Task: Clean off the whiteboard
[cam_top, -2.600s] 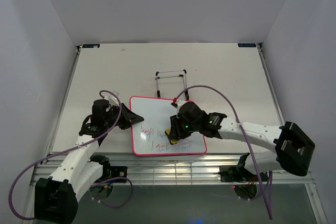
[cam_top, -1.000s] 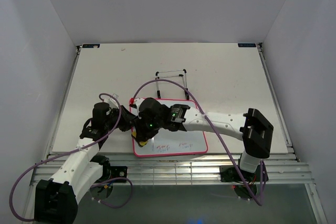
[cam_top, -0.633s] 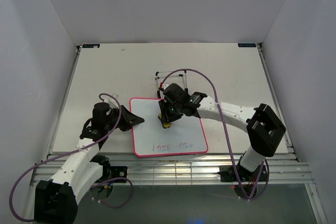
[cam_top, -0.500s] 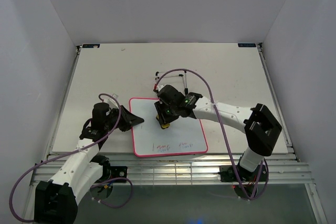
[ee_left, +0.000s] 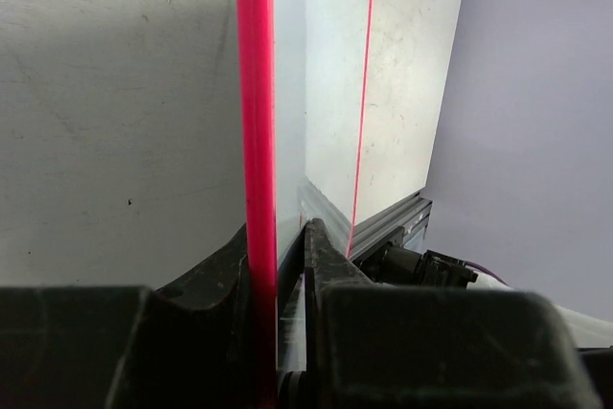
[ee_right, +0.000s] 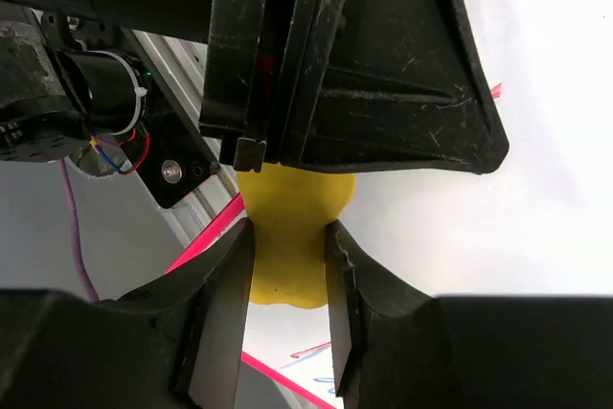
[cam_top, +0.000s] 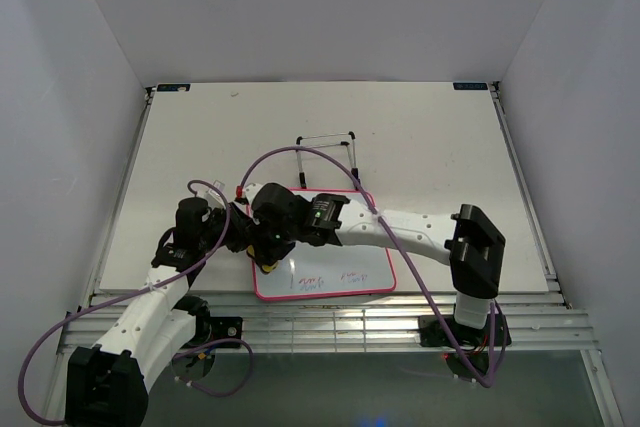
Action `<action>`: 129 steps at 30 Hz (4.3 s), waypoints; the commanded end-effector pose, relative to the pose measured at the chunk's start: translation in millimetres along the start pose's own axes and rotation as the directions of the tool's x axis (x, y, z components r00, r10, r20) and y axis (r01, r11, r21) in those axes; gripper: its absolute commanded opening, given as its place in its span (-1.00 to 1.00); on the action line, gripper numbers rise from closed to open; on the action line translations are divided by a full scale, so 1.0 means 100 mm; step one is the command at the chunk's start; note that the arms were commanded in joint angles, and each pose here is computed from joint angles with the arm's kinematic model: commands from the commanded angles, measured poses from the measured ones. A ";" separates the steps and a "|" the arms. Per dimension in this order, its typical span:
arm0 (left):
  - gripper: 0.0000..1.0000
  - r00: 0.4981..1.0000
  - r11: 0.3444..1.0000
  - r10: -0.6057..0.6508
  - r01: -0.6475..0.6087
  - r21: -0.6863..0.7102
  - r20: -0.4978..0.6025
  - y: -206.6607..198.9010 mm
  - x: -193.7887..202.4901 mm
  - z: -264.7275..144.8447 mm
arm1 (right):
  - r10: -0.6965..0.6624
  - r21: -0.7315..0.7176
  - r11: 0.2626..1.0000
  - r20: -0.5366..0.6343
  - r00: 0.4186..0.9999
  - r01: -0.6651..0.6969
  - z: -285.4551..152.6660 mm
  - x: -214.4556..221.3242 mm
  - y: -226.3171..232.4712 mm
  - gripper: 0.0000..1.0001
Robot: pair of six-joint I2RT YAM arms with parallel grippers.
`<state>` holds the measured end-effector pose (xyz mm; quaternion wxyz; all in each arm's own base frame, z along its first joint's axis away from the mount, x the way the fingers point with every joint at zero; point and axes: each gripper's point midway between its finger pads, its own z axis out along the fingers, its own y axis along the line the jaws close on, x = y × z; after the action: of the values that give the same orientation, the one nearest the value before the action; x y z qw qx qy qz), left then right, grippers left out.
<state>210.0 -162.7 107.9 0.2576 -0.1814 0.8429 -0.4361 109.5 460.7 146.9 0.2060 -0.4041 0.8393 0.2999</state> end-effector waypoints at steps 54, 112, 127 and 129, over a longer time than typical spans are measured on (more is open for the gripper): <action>-1.00 0.982 0.990 0.110 -0.094 -0.108 0.155 0.19 -0.30 0.04 | 0.009 -0.092 0.996 -0.043 0.999 -0.013 -0.16 0.88 -0.07 -0.84; -1.00 0.976 0.984 0.109 -0.079 -0.158 0.188 0.30 -0.33 0.00 | 0.593 0.354 0.751 0.010 0.805 -0.558 -0.93 2.85 -1.58 -0.85; -1.00 0.979 0.984 0.113 -0.086 -0.156 0.172 0.28 -0.32 0.01 | 0.377 0.023 0.926 0.036 0.926 -0.378 -0.76 1.56 -0.90 -0.84; -1.00 0.979 0.983 0.115 -0.087 -0.162 0.169 0.28 -0.33 0.01 | 0.398 0.120 0.908 0.049 0.916 -0.401 -0.77 1.63 -1.15 -0.84</action>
<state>216.8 -160.5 112.0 0.2770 -0.1952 0.8330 -0.4373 96.1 270.0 76.7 0.1850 -0.1898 0.9141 0.3070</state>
